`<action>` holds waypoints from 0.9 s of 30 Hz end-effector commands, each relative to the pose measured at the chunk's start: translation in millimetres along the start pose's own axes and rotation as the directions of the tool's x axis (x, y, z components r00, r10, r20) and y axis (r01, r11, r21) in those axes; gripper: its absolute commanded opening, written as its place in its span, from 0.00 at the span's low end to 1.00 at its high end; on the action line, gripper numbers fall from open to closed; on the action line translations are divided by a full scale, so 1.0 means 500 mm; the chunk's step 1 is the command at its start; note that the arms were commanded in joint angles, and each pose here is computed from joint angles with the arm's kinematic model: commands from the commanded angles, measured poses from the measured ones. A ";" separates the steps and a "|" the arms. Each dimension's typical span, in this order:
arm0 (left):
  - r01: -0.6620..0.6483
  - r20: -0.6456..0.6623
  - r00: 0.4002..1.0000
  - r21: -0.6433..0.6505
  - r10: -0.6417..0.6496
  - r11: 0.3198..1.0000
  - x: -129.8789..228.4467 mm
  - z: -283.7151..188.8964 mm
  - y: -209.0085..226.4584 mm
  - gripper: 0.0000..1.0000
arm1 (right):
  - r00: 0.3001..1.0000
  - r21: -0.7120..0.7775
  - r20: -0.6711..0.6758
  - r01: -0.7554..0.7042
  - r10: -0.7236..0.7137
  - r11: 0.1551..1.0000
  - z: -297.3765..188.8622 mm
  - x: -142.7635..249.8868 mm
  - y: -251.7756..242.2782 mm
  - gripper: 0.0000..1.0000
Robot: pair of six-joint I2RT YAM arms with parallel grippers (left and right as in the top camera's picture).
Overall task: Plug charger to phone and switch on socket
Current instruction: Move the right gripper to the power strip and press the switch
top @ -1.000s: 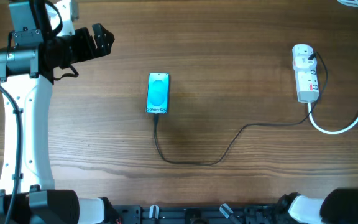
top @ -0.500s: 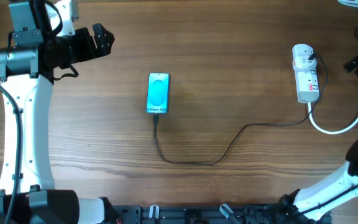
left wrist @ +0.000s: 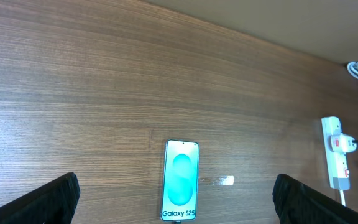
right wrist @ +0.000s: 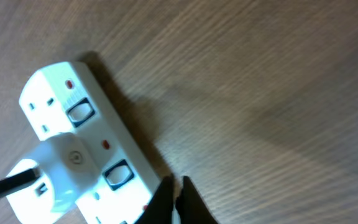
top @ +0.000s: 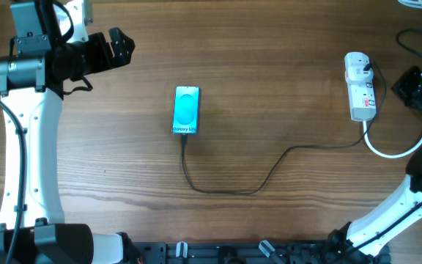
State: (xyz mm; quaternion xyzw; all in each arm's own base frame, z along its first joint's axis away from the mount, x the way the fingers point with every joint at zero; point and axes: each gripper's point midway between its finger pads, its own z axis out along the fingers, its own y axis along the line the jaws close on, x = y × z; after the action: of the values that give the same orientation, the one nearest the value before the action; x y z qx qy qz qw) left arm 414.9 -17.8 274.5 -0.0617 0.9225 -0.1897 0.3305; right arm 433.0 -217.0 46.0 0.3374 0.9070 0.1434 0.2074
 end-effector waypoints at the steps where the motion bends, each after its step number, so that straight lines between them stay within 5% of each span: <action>1: -0.004 0.002 1.000 -0.003 0.004 1.000 -0.001 0.000 0.002 1.00 | 0.997 -0.095 -0.045 -0.060 0.056 0.994 0.033 0.011 0.024 0.04; 9: -0.004 0.002 1.000 -0.003 0.004 1.000 -0.001 0.000 0.002 1.00 | 0.956 -0.127 -0.097 -0.289 0.278 0.949 0.055 0.018 0.039 0.04; 27: -0.004 0.002 1.000 -0.003 0.004 1.000 -0.001 0.001 0.002 1.00 | 0.971 -0.155 -0.156 -0.207 0.183 0.966 0.095 0.055 0.077 0.04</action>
State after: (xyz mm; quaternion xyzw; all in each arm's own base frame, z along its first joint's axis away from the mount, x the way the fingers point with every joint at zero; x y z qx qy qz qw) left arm 414.9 -17.8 274.6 -0.0617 0.9224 -0.1897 0.3307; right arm 458.9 -171.0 20.8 0.4132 0.8566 0.2606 0.1661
